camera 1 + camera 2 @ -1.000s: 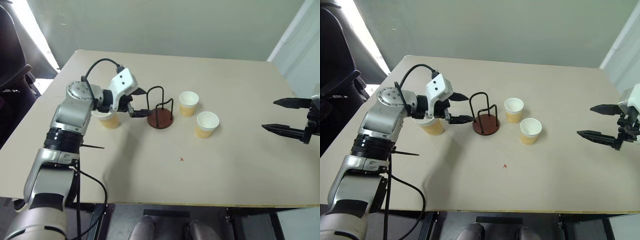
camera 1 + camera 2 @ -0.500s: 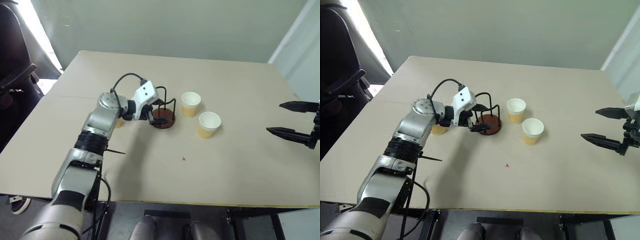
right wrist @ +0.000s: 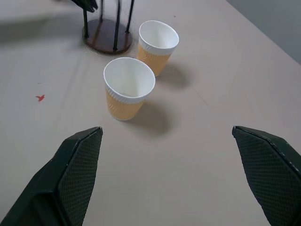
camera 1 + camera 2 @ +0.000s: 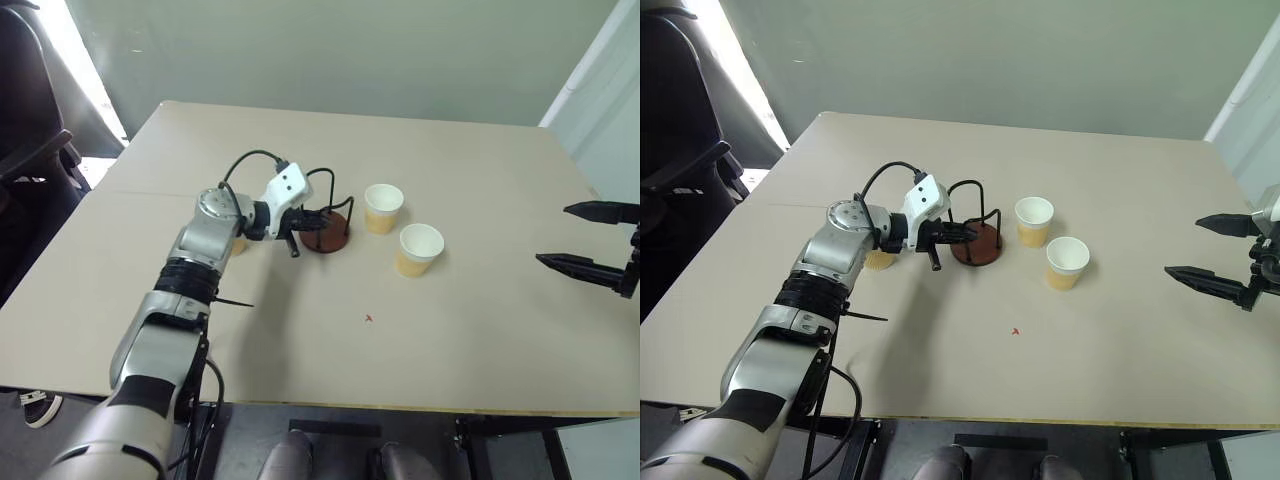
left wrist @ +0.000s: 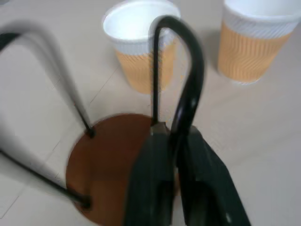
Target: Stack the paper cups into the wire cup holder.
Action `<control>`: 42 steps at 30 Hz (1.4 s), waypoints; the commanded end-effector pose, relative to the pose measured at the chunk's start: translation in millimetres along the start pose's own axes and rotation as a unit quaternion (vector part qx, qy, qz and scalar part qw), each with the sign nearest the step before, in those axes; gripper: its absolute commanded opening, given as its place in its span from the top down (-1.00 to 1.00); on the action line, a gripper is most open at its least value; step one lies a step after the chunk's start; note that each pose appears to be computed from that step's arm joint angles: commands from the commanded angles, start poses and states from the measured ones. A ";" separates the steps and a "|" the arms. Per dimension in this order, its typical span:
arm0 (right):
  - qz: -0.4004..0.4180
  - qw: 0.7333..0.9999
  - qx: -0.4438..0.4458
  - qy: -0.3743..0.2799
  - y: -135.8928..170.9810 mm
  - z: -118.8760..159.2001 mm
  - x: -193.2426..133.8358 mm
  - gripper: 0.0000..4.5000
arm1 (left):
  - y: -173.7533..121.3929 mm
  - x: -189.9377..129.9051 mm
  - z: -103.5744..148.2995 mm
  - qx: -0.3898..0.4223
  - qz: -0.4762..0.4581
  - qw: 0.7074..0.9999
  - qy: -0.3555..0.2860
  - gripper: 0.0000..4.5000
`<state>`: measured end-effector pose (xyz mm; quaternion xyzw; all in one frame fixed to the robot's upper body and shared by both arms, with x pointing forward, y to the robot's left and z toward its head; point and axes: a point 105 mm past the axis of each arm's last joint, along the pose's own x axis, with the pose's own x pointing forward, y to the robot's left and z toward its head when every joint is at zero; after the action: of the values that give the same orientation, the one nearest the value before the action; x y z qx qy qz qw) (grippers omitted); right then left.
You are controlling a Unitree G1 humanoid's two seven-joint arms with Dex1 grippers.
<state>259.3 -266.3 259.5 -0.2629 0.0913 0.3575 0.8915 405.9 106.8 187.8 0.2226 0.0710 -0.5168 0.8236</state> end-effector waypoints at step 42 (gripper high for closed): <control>0.103 0.994 -0.046 -0.012 23.4 17.6 41.7 -1.00 | -149.7 9.7 -4.9 -0.001 -0.184 0.983 0.024 -0.04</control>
<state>274.3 -222.8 241.4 -0.2765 0.1075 0.4516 0.8415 278.3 46.4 129.3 0.2113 0.1449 -0.6551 0.7108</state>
